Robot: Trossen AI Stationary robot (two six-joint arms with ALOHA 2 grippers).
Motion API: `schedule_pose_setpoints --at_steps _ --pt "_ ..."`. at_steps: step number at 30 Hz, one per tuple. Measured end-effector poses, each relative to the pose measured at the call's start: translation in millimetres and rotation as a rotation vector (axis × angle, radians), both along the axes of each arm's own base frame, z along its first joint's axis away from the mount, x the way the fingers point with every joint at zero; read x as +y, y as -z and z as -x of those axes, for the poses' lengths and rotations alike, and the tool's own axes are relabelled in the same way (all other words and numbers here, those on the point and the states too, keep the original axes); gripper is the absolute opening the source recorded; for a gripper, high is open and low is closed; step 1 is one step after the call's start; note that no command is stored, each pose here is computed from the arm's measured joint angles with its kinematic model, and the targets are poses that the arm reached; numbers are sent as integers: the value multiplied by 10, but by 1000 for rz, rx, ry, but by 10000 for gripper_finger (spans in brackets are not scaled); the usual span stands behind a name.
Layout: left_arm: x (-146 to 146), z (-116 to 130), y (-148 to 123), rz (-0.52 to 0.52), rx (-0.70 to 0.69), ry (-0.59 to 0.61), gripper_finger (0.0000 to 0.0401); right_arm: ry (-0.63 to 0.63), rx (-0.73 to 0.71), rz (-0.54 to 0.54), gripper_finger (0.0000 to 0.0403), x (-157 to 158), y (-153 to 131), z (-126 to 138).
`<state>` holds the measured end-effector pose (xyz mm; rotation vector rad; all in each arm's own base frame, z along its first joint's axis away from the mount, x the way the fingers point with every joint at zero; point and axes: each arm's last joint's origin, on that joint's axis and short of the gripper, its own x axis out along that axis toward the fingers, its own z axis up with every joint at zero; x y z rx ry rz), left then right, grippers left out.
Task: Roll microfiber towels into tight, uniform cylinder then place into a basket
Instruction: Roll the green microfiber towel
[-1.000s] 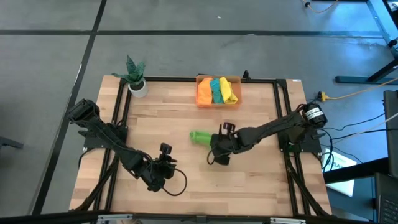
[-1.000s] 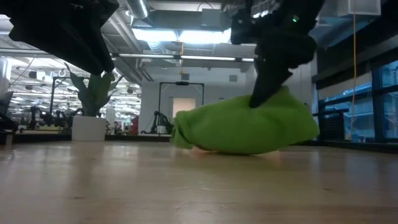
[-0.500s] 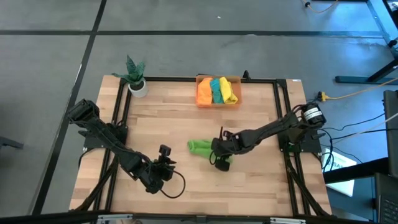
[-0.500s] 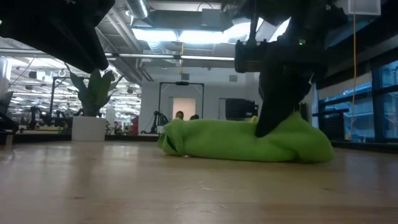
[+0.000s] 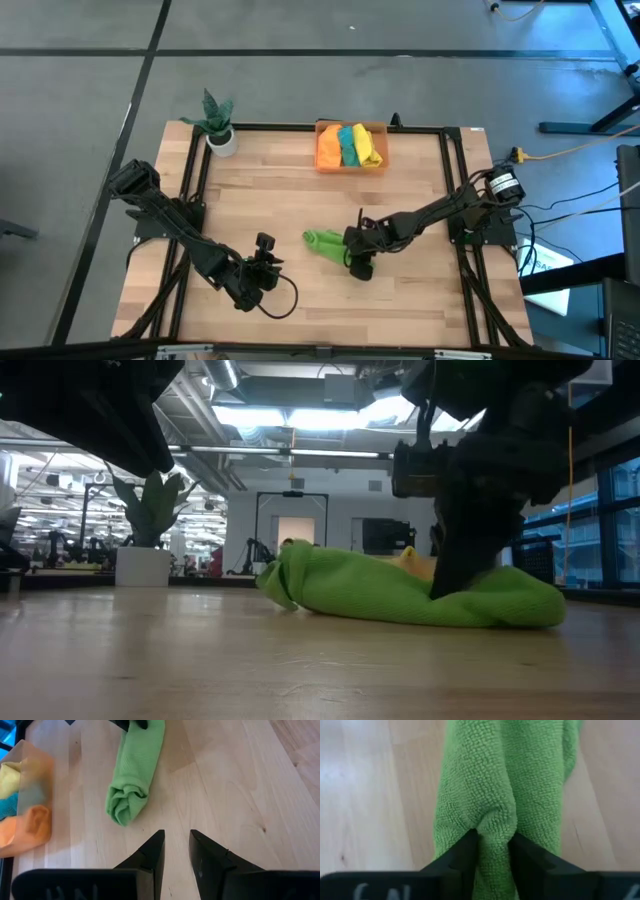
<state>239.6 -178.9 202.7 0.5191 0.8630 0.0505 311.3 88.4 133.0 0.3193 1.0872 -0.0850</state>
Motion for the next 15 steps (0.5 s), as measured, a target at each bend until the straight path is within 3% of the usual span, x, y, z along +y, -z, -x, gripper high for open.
schedule_pose_setpoints --at_steps 9,15 --pt "1 2 1 -2 2 -1 80 -49 -41 12 189 -2 -35 -47" --pt "2 2 1 -2 2 0 80 -48 31 -27 211 -83 -178 -91"
